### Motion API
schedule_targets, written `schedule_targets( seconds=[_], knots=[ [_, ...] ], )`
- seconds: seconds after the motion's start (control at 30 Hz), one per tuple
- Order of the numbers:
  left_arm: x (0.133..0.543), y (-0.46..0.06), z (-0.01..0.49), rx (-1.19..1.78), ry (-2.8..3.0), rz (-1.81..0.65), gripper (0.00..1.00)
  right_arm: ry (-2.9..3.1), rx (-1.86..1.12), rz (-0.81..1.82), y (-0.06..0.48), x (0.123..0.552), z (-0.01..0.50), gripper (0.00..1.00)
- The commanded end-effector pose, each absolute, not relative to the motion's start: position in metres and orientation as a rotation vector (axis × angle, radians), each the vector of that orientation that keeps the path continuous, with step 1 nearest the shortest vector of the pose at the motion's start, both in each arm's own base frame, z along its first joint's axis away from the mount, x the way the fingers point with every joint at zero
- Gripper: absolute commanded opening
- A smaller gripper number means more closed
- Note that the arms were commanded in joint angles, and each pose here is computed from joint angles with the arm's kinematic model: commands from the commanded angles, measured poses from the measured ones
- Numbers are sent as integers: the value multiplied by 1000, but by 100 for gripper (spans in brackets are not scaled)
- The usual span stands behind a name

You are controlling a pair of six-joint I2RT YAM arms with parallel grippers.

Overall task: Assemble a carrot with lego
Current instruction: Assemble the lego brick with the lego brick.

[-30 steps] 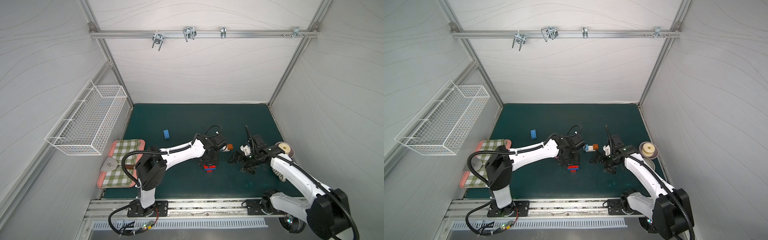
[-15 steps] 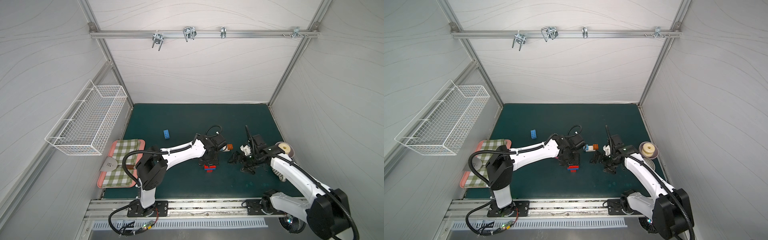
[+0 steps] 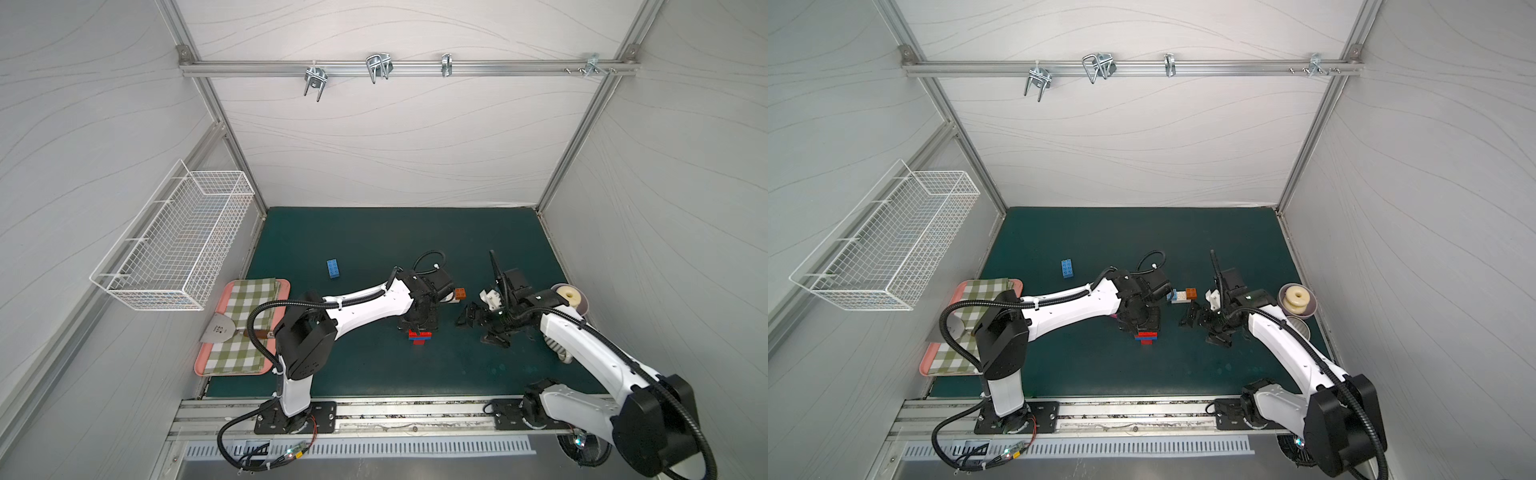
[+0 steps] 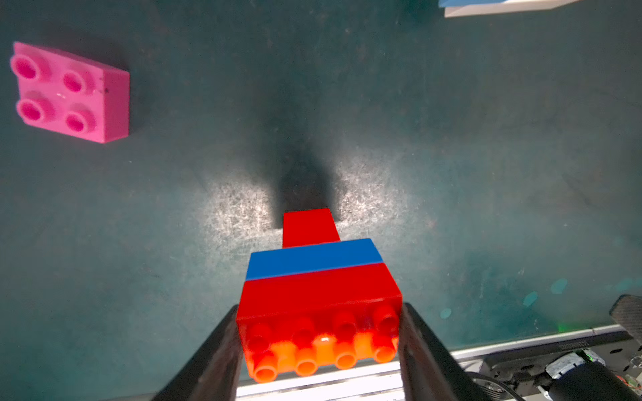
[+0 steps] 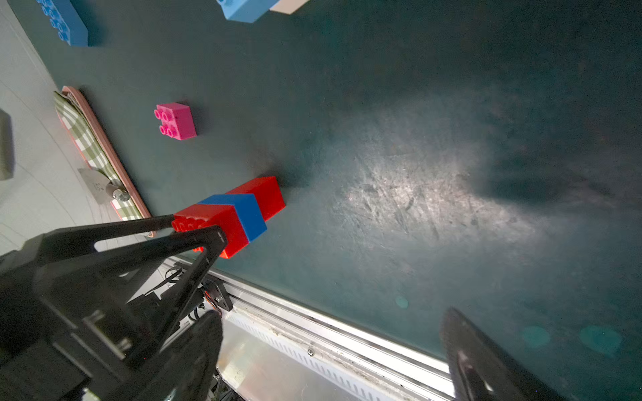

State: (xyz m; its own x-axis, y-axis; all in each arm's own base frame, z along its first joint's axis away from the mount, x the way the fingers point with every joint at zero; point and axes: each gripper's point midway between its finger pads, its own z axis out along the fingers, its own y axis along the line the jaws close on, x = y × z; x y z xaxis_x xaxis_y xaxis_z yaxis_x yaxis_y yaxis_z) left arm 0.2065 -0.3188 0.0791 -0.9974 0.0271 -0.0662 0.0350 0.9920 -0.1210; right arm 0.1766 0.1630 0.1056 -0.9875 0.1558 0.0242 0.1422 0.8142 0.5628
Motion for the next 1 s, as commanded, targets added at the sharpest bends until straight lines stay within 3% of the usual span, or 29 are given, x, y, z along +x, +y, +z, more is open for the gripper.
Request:
schedule_targets(
  seconds=[0.0, 0.23, 0.57, 0.97],
  knots=[
    [177, -275, 26, 106, 3213, 172, 15, 2978, 243, 920, 163, 178, 108, 99],
    [182, -287, 30, 25, 3193, 64, 21, 2968, 243, 913, 163, 181, 113, 99],
    [195, -294, 56, 6, 3126, 19, 48, 2954, 238, 922, 162, 181, 116, 99],
    [205, -305, 78, -15, 3072, -61, 72, 2942, 250, 923, 158, 182, 117, 99]
  ],
)
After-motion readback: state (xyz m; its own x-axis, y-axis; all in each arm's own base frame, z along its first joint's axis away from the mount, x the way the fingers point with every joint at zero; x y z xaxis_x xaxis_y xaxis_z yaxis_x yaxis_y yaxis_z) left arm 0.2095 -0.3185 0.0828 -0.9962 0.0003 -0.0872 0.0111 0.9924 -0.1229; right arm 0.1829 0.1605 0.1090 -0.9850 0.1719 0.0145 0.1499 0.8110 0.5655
